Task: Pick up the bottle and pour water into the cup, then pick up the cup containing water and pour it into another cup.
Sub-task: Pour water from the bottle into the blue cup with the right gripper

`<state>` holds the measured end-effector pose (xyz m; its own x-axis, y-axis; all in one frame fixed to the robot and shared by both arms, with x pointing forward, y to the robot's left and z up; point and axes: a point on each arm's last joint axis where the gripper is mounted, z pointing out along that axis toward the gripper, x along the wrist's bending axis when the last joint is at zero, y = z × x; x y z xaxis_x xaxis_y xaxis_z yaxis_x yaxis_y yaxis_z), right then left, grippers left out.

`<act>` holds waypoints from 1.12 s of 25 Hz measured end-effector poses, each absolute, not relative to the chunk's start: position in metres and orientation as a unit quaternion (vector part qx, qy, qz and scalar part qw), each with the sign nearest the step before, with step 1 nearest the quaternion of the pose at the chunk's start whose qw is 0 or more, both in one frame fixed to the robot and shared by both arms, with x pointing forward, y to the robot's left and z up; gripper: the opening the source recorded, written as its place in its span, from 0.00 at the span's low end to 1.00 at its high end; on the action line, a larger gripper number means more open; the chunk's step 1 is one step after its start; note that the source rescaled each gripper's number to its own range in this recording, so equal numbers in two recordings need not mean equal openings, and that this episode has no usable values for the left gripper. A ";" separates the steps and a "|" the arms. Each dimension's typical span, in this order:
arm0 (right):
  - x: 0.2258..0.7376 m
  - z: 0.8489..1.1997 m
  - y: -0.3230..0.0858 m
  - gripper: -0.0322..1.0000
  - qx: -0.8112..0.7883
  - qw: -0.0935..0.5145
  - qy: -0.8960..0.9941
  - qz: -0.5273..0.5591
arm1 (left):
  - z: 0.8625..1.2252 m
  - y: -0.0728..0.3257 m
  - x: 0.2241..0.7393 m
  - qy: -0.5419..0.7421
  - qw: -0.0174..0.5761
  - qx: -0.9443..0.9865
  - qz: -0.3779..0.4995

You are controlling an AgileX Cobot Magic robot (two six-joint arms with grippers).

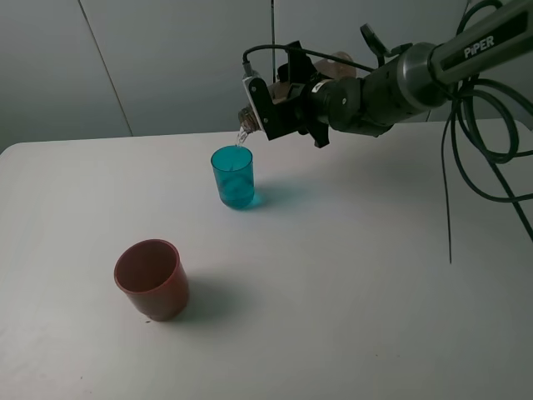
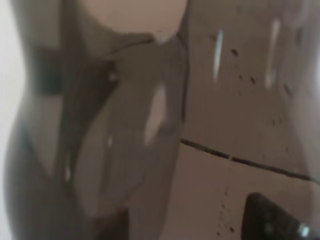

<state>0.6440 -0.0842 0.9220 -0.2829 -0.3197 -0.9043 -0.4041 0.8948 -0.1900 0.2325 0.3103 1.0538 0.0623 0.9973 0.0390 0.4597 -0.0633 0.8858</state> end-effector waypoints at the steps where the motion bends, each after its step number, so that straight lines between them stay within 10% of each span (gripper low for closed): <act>1: 0.644 0.922 -0.084 0.03 -0.228 0.555 0.799 0.037 | 1.054 0.310 0.232 0.578 0.366 0.630 0.367; 28: 0.642 0.924 -0.076 0.03 -0.331 0.569 0.753 0.015 | 1.054 0.310 0.232 0.578 0.366 0.630 0.367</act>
